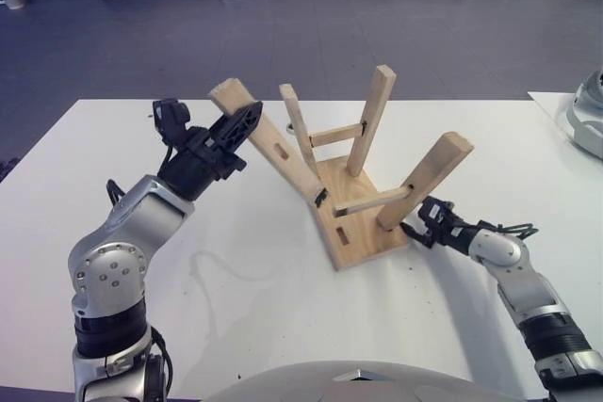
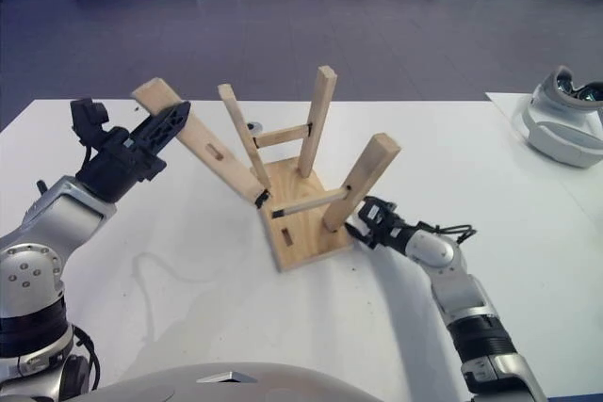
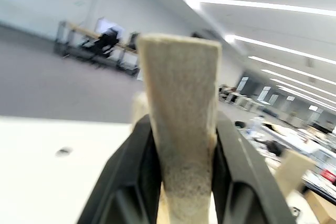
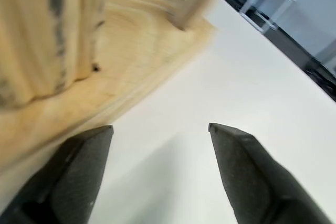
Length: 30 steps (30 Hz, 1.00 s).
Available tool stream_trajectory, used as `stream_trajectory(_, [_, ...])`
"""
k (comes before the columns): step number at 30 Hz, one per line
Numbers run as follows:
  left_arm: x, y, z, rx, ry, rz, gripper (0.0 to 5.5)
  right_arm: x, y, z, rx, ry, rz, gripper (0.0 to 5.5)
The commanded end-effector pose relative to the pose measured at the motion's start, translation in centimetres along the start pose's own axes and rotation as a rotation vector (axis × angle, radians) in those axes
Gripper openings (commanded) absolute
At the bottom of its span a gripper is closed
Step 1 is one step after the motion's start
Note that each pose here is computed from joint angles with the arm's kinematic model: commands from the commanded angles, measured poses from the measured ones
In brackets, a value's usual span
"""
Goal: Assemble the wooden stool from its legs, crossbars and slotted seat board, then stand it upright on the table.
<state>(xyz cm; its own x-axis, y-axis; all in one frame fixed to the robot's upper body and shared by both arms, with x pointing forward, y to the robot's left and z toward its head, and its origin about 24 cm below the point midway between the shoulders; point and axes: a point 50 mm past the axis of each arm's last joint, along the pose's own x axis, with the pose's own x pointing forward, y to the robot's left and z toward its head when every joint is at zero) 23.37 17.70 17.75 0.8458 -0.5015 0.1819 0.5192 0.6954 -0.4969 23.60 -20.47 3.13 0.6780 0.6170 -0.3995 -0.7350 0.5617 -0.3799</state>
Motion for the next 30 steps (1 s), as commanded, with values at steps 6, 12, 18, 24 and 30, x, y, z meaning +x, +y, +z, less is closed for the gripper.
stream_trajectory(6, [-4.1, 3.0, -0.8, -0.087, 0.052, 0.333, 1.03, -0.5, 3.2, 2.9, 0.015, -0.115, 0.076, 3.4])
stream_trajectory(12, [-4.1, 3.4, -1.2, -0.223, -0.06, 0.432, 1.03, -0.2, 4.2, 3.6, 0.042, -0.153, 0.108, 3.4])
stream_trajectory(18, [-3.4, 2.8, -2.3, -0.265, -0.07, 0.436, 1.03, -0.4, 4.2, 3.2, 0.079, -0.148, 0.101, 3.4])
stream_trajectory(24, [-3.4, 2.1, -3.8, -0.231, -0.017, 0.472, 1.03, -2.3, 2.2, 2.2, 0.099, -0.117, 0.02, 3.4])
stream_trajectory(30, [-3.8, 1.9, -4.3, -0.135, 0.036, 0.52, 1.03, -1.6, 2.0, 1.1, 0.03, -0.031, -0.017, 3.4])
